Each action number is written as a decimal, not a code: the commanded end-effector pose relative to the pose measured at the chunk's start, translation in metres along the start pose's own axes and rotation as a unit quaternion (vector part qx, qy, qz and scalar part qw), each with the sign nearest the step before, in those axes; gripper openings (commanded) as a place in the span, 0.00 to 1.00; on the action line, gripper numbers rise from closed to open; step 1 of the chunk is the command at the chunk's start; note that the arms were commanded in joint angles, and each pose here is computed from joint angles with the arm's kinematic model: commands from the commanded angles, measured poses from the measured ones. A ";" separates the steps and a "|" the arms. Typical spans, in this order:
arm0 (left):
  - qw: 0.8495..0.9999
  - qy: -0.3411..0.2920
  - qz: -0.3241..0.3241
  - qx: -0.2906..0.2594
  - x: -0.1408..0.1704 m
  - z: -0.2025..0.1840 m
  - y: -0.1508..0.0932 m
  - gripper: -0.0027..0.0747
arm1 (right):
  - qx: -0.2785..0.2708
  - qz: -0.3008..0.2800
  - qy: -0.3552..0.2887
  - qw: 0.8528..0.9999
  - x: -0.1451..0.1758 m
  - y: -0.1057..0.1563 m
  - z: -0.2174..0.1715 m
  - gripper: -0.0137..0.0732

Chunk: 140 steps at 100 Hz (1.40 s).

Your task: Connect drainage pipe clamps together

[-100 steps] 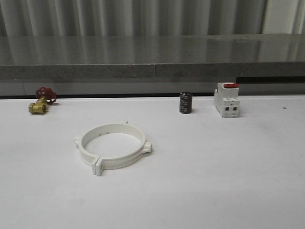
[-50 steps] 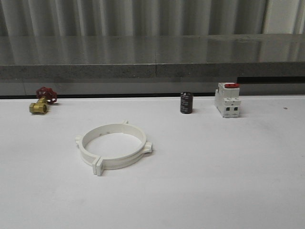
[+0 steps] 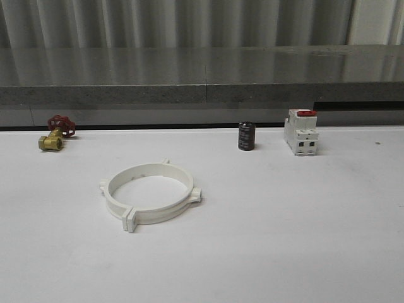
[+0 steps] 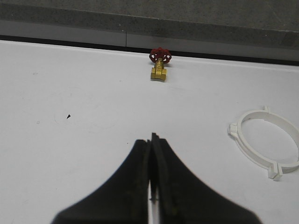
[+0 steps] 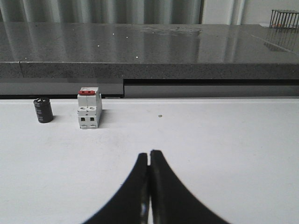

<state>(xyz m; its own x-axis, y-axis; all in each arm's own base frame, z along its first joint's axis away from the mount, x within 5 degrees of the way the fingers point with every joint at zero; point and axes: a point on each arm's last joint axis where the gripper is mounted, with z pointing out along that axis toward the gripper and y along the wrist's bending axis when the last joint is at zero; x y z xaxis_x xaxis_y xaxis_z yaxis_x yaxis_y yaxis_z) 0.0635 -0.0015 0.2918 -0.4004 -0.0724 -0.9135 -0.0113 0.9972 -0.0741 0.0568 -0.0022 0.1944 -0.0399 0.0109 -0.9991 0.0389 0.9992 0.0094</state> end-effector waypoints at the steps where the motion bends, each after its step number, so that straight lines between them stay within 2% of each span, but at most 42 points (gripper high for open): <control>1: 0.999 -0.050 -0.002 0.005 -0.015 -0.003 -0.001 0.01 | 0.002 -0.005 -0.055 0.998 -0.014 0.000 -0.003 0.08; 25: 0.999 -0.051 -0.002 0.005 -0.014 -0.004 -0.001 0.01 | 0.002 -0.005 -0.055 0.998 -0.014 0.000 -0.003 0.08; 35: 0.998 -0.057 0.009 -0.003 -0.004 -0.004 0.001 0.01 | 0.002 -0.005 -0.055 0.998 -0.014 0.000 -0.003 0.08; 45: 0.995 -0.103 0.012 0.000 0.008 0.001 0.002 0.01 | 0.002 -0.005 -0.055 0.998 -0.014 0.000 -0.003 0.08; 53: 0.986 -0.165 0.035 0.001 0.016 0.005 0.002 0.01 | 0.002 -0.005 -0.055 0.998 -0.014 0.000 -0.003 0.08; 64: 0.977 -0.208 0.046 0.000 0.034 0.012 0.004 0.01 | 0.002 -0.005 -0.055 0.998 -0.014 0.000 -0.003 0.08; 82: 0.980 -0.191 0.050 -0.001 0.071 0.025 0.007 0.01 | 0.002 -0.005 -0.055 0.998 -0.014 0.000 -0.003 0.08; 93: 0.977 -0.206 0.051 0.000 0.094 0.032 0.009 0.01 | 0.002 -0.005 -0.055 0.998 -0.014 0.000 -0.003 0.08; 100: 0.982 -0.179 0.053 -0.003 0.096 0.034 0.009 0.01 | 0.002 -0.005 -0.054 0.999 -0.013 0.000 -0.003 0.08; 140: 0.981 -0.188 0.052 -0.002 0.096 0.034 0.009 0.01 | 0.002 -0.005 -0.053 0.999 -0.013 0.000 -0.003 0.08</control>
<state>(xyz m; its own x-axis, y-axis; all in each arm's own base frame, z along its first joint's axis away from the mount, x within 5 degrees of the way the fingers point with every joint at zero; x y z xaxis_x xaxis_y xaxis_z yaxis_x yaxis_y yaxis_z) 0.0557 0.0001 0.1956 -0.1002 0.0299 -0.9945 0.0073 0.9995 0.0293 0.0566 -0.0022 0.1941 -0.0421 0.0110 -0.9991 0.0390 0.9992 0.0094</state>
